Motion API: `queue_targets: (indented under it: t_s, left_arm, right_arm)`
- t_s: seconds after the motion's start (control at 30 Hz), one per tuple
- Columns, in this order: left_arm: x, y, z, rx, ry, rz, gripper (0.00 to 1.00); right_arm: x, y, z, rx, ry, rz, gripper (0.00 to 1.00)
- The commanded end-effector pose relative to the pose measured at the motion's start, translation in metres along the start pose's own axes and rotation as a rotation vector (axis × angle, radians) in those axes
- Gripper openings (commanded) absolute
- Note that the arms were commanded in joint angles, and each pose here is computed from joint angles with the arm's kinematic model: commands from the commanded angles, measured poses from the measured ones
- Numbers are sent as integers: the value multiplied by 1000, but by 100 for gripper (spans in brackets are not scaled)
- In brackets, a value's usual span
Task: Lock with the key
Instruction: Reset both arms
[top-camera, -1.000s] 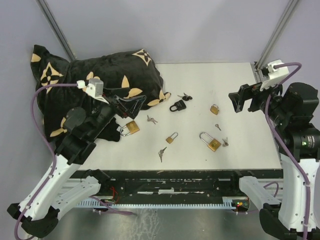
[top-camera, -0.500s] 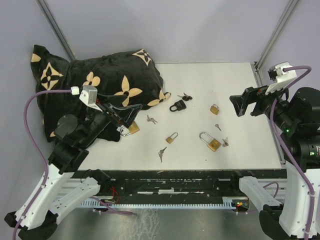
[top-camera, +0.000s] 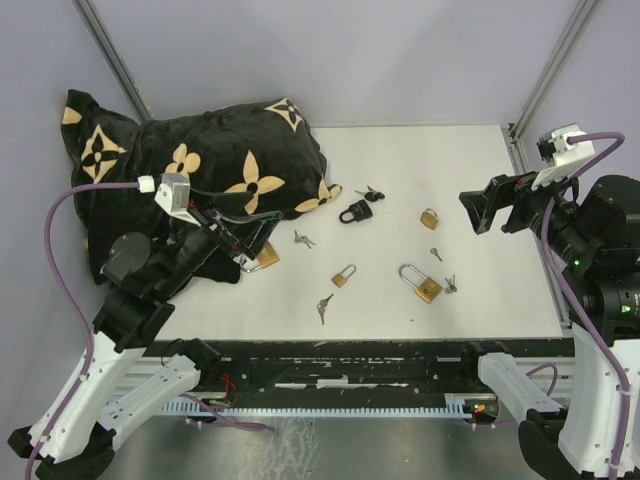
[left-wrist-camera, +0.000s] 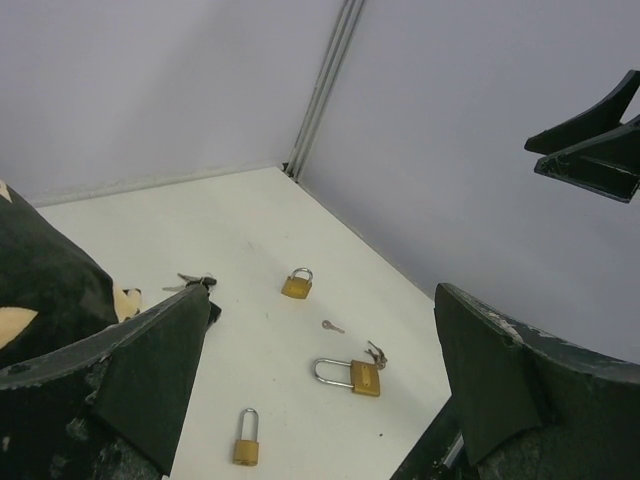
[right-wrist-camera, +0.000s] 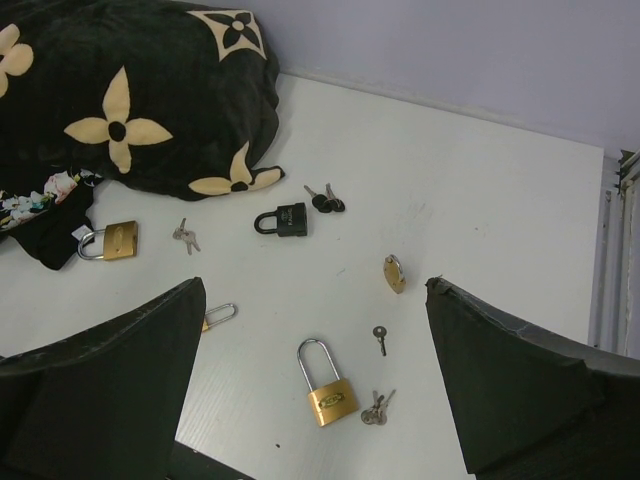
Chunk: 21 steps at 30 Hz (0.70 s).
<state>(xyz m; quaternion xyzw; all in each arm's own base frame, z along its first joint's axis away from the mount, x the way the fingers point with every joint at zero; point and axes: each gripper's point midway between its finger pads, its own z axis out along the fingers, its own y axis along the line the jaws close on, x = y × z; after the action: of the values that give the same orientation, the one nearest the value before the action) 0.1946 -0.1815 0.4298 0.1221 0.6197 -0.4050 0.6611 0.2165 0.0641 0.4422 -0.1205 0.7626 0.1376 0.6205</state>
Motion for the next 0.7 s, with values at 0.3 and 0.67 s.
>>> queue_targets:
  t_s: [0.3, 0.67]
  left_arm:
    - [-14, -18, 3, 83, -58, -74, 99]
    - [-12, -17, 7, 80, -39, -65, 99]
  right_arm:
    - [-12, 2, -4, -4, -34, -9, 99]
    - [-13, 0, 0, -3, -26, -9, 99]
